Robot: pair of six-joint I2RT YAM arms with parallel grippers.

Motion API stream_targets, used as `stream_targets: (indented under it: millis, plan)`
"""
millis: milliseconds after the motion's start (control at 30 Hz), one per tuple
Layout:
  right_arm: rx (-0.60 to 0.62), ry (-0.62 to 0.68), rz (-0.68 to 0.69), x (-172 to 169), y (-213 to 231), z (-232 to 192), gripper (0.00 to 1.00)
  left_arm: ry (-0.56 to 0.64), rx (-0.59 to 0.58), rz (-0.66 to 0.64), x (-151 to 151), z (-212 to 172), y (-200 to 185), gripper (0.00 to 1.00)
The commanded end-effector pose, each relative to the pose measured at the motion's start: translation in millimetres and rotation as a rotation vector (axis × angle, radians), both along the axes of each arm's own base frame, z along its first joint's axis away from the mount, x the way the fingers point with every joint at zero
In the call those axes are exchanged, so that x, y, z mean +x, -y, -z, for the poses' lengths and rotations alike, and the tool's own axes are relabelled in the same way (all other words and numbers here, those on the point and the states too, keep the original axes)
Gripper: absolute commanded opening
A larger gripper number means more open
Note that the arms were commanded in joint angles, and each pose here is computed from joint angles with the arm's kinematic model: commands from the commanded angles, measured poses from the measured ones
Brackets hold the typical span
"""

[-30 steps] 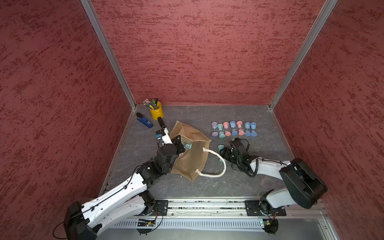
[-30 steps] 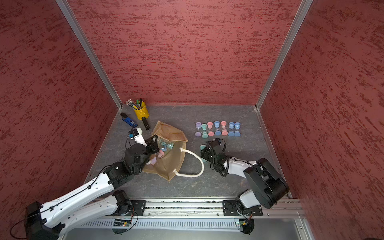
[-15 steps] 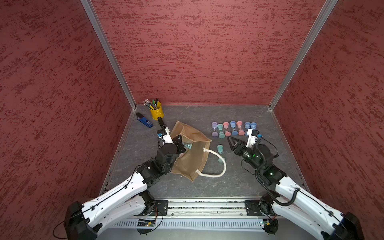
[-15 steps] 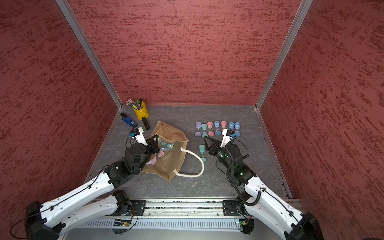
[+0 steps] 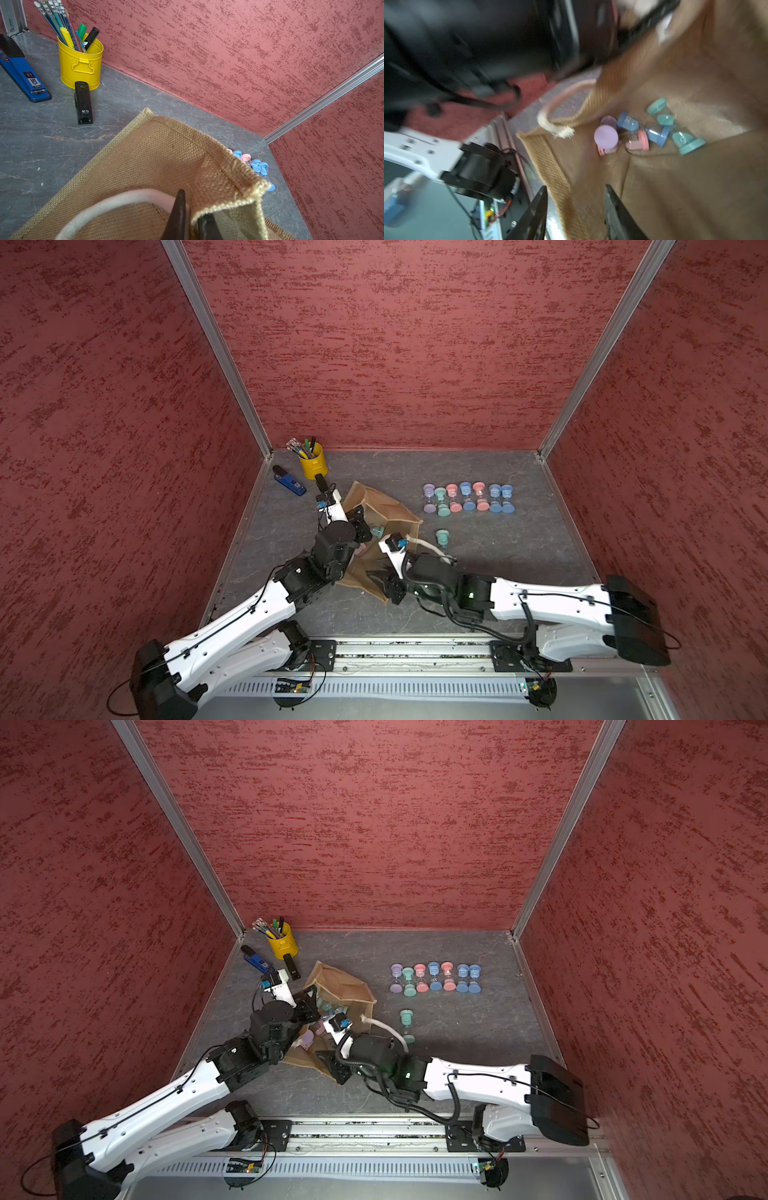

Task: 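Reach the right gripper back into the bag while the left holds the rim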

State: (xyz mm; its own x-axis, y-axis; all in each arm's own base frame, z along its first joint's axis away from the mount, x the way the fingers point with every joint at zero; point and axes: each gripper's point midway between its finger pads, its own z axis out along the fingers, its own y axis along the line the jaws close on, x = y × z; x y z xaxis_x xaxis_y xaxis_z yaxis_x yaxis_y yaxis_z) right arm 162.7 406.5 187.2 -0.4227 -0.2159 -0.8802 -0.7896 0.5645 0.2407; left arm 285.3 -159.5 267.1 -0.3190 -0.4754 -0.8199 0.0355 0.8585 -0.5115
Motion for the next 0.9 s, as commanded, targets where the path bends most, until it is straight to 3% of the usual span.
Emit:
stream_targets:
  millis: [0, 167, 300, 433, 533, 667, 800, 867]
  plan:
    - [-0.100, 0.050, 0.084, 19, 3, 26, 0.45, 0.023, 0.023, 0.042, 0, -8, 5, 0.00]
    - [-0.062, -0.051, 0.150, 41, 5, 57, 0.45, 0.081, 0.006, 0.179, -2, -19, 26, 0.00]
    - [-0.045, -0.066, 0.243, 56, 5, 72, 0.55, 0.139, -0.041, 0.330, -13, -30, 50, 0.00]
    - [0.029, -0.270, 0.425, 82, 19, 92, 0.63, 0.197, -0.070, 0.412, -24, -34, 61, 0.00]
    - [0.178, -0.452, 0.429, 84, 18, 94, 0.64, 0.235, -0.058, 0.404, -26, -32, 59, 0.00]
    - [0.246, -0.652, 0.432, 79, 10, 102, 0.64, 0.273, -0.075, 0.394, -31, -21, 56, 0.00]
    - [0.306, -0.776, 0.422, 75, -4, 102, 0.64, 0.312, -0.113, 0.397, -38, -13, 53, 0.00]
    - [0.311, -0.761, 0.387, 77, -16, 97, 0.63, 0.340, -0.138, 0.389, -41, -12, 51, 0.00]
